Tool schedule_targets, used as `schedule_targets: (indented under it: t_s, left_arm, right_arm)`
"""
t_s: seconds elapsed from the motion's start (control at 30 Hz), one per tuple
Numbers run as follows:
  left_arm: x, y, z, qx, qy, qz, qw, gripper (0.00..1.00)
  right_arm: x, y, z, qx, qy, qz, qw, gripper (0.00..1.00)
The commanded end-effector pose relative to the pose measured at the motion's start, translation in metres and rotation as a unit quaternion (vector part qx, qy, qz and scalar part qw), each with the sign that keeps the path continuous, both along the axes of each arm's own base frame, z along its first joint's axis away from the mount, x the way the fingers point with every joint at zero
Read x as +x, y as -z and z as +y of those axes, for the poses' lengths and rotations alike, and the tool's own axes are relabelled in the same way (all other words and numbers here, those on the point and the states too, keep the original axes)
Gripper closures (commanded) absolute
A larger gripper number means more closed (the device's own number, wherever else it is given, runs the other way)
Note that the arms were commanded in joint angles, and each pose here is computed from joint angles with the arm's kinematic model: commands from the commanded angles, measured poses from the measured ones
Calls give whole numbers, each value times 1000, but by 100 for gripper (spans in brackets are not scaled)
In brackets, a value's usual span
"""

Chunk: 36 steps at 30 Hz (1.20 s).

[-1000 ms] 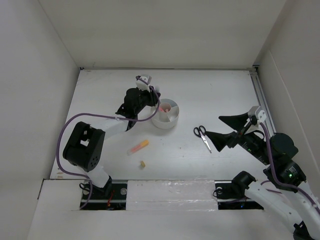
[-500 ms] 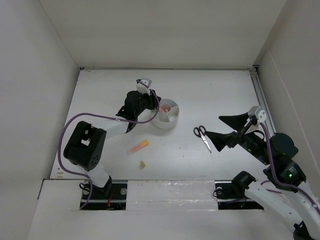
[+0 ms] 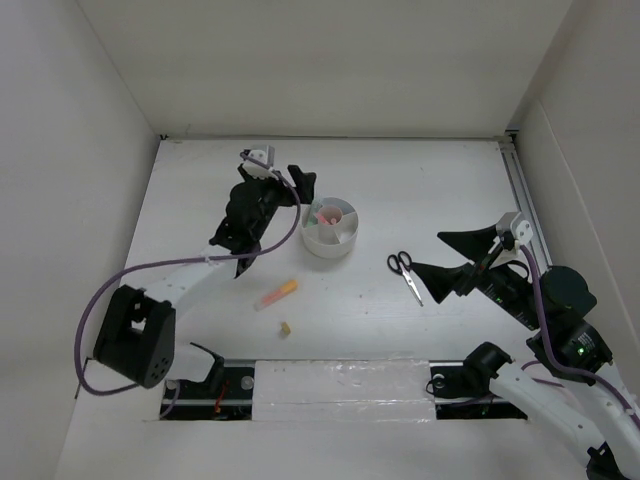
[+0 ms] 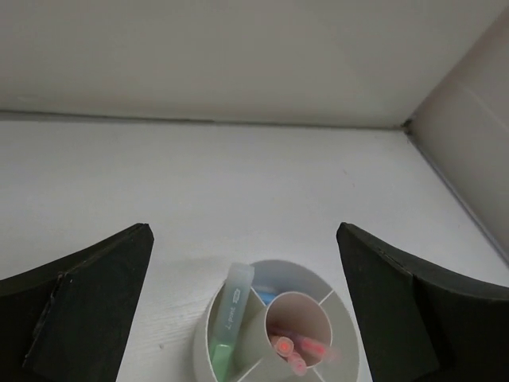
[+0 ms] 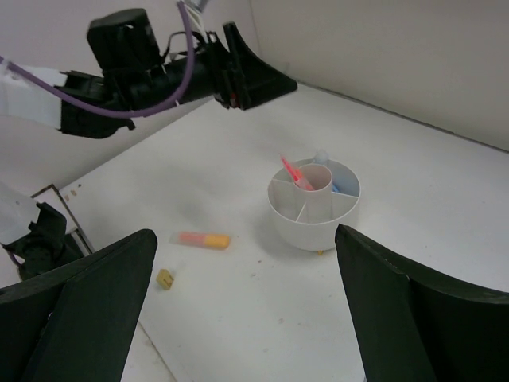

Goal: Sort the stationery into containers
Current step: Place the stationery into the container, then grab a piece of stationery with the left arm

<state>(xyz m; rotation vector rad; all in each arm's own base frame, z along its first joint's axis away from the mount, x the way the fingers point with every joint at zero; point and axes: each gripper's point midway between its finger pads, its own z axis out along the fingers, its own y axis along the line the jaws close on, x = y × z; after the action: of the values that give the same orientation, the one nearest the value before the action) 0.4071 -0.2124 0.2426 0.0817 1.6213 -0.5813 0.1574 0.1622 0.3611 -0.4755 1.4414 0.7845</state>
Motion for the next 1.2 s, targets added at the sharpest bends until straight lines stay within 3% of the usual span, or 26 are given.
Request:
schedule_targets:
  t_s: [0.0,0.13,0.17,0.27,0.4,0.47,0.57,0.63,0.7,0.77,0.9,1.17]
  left_arm:
    - [-4,-41,39,-61,-106,-10,992,0]
    - [-12,-27,93,-78,-219,52,971,0]
    - [-20,-5,109,-89,-260,100,956,0]
    - [-50,13,126,-95,-297,159,937,0]
    - [-91,16,101,-121,-201,214,948,0]
    - [-104,2,88,-80,-136,212,964,0]
    - [-127,-2,67,13,-44,262,964,0]
    - [-143,13,58,73,-10,313,947,0]
    - [-151,26,63,131,15,323,937,0]
    - [-149,34,87,175,-43,324,929,0]
    - [-144,38,82,183,-39,333,924,0]
    - [-161,107,46,239,56,415,876,0]
  right_arm:
    - [-1,-17,-1,13,1,-24,1000,0]
    - [-2,-17,0,12,-4,-24,1000,0]
    - [-3,-15,-1,12,-4,-24,1000,0]
    - [-5,-17,1,22,-10,-21,999,0]
    - [2,-24,-4,39,16,9,999,0]
    - [-1,-41,-8,49,21,5,999,0]
    - [-11,-64,-15,65,20,-15,998,0]
    - [-13,-67,-23,68,34,-15,997,0]
    - [-18,-72,-28,67,35,-22,997,0]
    - [-26,-76,-31,72,29,-29,997,0]
    - [-31,-72,-30,59,18,-34,998,0]
    - [-37,-62,-22,55,-12,-44,997,0]
